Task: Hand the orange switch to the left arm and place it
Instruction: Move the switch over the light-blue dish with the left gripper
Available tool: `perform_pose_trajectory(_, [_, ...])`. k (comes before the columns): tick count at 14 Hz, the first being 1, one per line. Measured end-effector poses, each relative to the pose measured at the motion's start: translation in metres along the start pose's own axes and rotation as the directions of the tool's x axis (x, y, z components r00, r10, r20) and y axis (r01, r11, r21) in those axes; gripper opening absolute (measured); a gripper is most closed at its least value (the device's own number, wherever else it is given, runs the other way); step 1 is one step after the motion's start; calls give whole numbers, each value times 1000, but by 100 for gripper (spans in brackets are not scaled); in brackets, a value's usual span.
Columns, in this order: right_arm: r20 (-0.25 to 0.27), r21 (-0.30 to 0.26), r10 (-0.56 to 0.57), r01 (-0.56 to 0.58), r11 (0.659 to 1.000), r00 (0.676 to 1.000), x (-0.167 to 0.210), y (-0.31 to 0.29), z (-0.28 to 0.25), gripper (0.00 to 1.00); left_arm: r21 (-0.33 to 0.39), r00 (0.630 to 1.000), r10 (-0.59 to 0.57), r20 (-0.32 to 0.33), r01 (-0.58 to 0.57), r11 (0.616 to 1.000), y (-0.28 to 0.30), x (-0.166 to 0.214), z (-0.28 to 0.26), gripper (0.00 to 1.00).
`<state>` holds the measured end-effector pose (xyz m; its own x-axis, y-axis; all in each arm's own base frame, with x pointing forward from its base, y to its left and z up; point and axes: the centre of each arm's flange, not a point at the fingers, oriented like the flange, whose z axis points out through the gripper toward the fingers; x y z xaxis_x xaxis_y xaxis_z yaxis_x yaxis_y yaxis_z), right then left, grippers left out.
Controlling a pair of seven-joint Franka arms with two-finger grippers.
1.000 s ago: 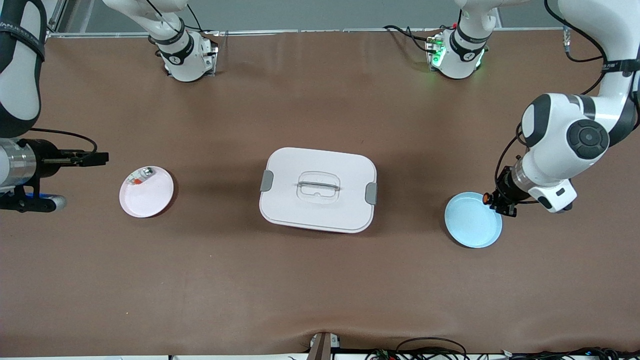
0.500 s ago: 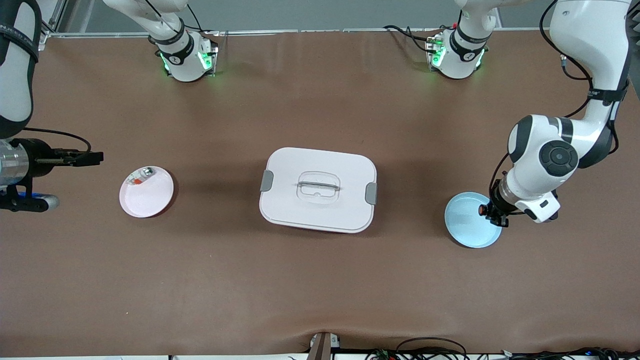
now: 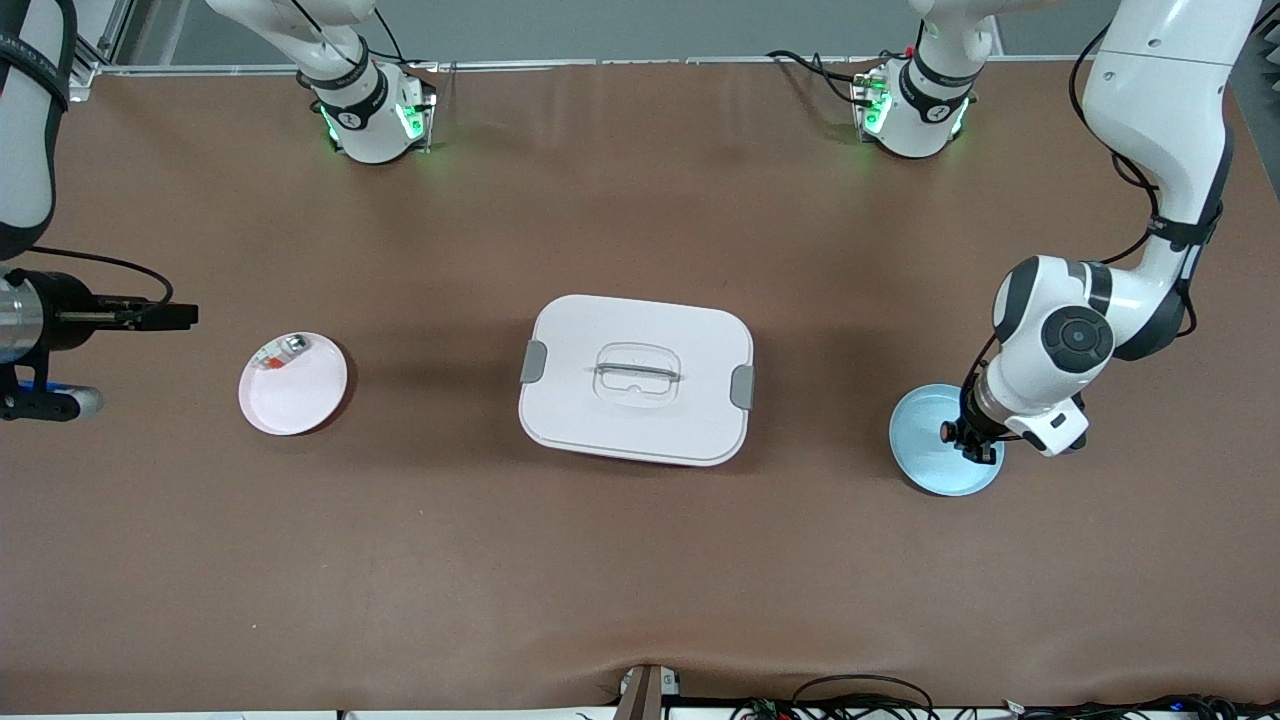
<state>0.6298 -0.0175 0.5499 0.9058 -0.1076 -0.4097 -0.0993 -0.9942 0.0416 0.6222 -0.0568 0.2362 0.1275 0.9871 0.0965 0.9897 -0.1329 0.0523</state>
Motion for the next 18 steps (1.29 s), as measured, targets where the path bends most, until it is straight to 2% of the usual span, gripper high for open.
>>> perform_pose_trajectory(2, [-15, 1, -1, 1, 1000, 1000, -2, -1, -3, 100, 10, 1000, -6, 2, 6, 1000, -1, -1, 6, 34])
perform_pose_trajectory(5, [-73, 1, -7, 7, 1000, 997, -10, -4, -7, 100, 26, 1000, -12, 6, 12, 1000, -4, 0, 16, 34])
perform_pose_trajectory(8, [-122, -3, -11, 11, 1000, 992, -40, -6, -14, 100, 41, 1000, -13, 9, 12, 999, -6, 0, 25, 34])
perform_pose_trajectory(10, [-135, -5, -12, 11, 1000, 991, -56, -6, -18, 100, 48, 1000, -13, 11, 12, 999, -7, 0, 29, 34])
perform_pose_trajectory(14, [-167, 2, -14, 15, 1000, 986, -61, -7, -22, 100, 59, 1000, -15, 12, 14, 998, -9, 1, 36, 34])
perform_pose_trajectory(18, [-214, 33, -16, 24, 999, 977, -71, -10, -35, 100, 72, 1000, -18, 15, 17, 997, -12, 3, 45, 34])
